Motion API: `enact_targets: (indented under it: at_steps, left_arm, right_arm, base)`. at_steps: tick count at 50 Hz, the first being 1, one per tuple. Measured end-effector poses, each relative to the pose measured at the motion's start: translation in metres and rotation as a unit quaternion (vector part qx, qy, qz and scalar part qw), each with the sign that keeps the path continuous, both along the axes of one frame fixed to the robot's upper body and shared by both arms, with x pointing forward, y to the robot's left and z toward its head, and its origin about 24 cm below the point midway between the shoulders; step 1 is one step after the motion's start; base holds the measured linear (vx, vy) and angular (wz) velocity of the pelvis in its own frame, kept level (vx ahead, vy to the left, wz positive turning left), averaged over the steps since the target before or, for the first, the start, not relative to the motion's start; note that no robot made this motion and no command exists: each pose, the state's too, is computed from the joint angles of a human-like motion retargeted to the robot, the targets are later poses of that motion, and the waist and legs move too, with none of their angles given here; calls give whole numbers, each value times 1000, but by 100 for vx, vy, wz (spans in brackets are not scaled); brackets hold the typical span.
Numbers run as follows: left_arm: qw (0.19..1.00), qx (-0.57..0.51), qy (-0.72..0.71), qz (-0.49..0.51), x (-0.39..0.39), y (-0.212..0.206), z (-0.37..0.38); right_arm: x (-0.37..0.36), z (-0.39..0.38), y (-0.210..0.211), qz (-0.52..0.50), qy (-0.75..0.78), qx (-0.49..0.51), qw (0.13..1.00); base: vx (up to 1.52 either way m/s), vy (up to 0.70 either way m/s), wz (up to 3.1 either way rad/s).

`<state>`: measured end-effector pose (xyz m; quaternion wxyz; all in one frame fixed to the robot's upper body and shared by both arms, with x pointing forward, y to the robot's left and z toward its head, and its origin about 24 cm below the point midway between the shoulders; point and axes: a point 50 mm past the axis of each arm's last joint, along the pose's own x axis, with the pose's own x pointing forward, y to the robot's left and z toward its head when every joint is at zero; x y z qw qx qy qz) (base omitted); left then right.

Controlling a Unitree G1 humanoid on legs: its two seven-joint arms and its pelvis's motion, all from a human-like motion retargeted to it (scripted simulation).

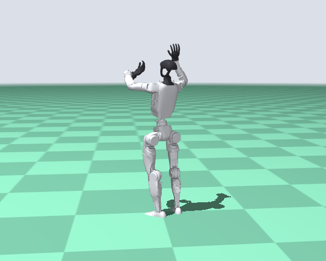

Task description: Upper body actions

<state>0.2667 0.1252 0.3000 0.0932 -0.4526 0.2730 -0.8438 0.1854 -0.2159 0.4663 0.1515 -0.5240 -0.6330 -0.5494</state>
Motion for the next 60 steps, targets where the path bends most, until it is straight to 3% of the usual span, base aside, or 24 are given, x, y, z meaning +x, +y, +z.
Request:
enact_targets:
  at_steps: [5, 12, 14, 16, 18, 20, 23, 29, 33, 37, 42, 47, 55, 58, 60]
  left_arm:
    - [991, -130, -30, 14, -4, 24, 16]
    - [931, -344, -110, 58, -19, 85, 42]
    - [924, -356, -137, 24, -27, 76, 44]
    - [932, -314, -181, 0, -43, 68, 43]
    - [948, -251, -197, 9, -53, 68, 35]
    - [962, -197, -183, 45, -55, 77, 28]
    - [979, -137, -150, 31, -50, 63, 18]
    - [989, -21, -86, -119, -44, -9, -4]
    - [989, 48, -24, -135, -30, -36, -19]
    - [994, 68, -3, -86, -13, -35, -14]
    - [998, 45, -25, -37, -9, -15, 4]
    - [995, -69, -63, 29, -11, 28, 27]
    - [914, -358, -142, 126, -33, 122, 49]
    - [857, -450, -236, 91, -59, 138, 62]
    - [808, -488, -326, 46, -85, 139, 71]
  right_arm:
    - [29, 0, -55, 72, 125, 99, 985]
    - [27, -49, -197, 25, 153, 445, 882]
    - [30, -70, -217, 92, 147, 523, 835]
    - [27, -82, -226, 234, 128, 554, 789]
    - [21, -71, -214, 373, 118, 486, 781]
    - [8, -62, -202, 448, 71, 410, 791]
    - [4, -48, -172, 452, 69, 317, 831]
    - [15, -16, -67, 397, 165, 115, 896]
    - [11, -7, -9, 262, 151, -13, 953]
    - [5, 5, 17, 104, 41, -41, 993]
    - [5, 12, 21, 83, 17, -49, 995]
    - [2, 25, -34, 85, 54, 43, 994]
    - [-20, 1, -180, 34, 108, 321, 940]
    - [-20, -38, -233, 122, 100, 485, 860]
    - [-15, -76, -261, 254, 77, 595, 758]
  base:
    - [-11, -4, -4]
    - [-8, -2, -9]
    - [0, 0, 0]
    - [0, 0, 0]
    - [-3, 0, 0]
    - [0, 0, 0]
    - [2, 0, 2]
    - [9, 1, 10]
    - [9, 0, 6]
    - [2, 0, 0]
    - [-3, 0, -5]
    - [-7, -1, -5]
    - [-4, 1, -2]
    - [0, 0, 0]
    - [0, 0, 0]
